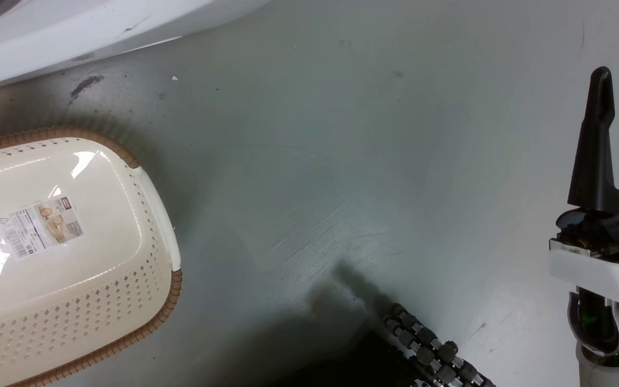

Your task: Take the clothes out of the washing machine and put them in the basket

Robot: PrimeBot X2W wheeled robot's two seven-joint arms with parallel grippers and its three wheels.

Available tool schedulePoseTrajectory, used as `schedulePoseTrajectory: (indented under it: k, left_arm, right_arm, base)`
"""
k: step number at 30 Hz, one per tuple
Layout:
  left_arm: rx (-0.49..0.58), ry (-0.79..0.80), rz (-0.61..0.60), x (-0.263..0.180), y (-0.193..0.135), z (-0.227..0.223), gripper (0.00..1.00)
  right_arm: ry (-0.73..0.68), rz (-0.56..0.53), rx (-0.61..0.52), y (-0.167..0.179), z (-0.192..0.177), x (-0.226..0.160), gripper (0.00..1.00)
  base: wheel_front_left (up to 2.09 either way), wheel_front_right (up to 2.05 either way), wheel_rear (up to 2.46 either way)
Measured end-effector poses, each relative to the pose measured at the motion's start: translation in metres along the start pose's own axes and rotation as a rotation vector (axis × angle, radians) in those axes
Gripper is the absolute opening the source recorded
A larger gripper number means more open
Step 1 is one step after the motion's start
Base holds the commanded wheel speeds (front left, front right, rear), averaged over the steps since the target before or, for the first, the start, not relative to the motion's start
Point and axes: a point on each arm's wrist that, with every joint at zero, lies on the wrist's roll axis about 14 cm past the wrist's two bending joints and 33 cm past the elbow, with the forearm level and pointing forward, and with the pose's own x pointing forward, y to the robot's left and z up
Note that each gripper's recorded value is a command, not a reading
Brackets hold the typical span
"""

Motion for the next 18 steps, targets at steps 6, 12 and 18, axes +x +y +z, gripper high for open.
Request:
schedulePoseTrajectory:
  k: [6, 12, 18]
  left_arm:
    - [0.02, -0.055, 0.006, -0.005, 0.001, 0.008, 0.0]
    - [0.025, -0.136, 0.004, -0.018, 0.003, 0.011, 0.0]
    - [0.014, -0.3, -0.01, -0.047, 0.002, 0.025, 0.0]
  right_arm:
    - [-0.011, 0.009, 0.008, 0.003, 0.003, 0.002, 1.0]
    - [-0.048, 0.014, -0.001, 0.003, 0.017, 0.002, 1.0]
    - [-0.107, 0.027, 0.001, 0.006, 0.041, -0.002, 1.0]
  base:
    - [0.0, 0.0, 0.0]
    - [0.0, 0.0, 0.0]
    - [0.0, 0.0, 0.0]
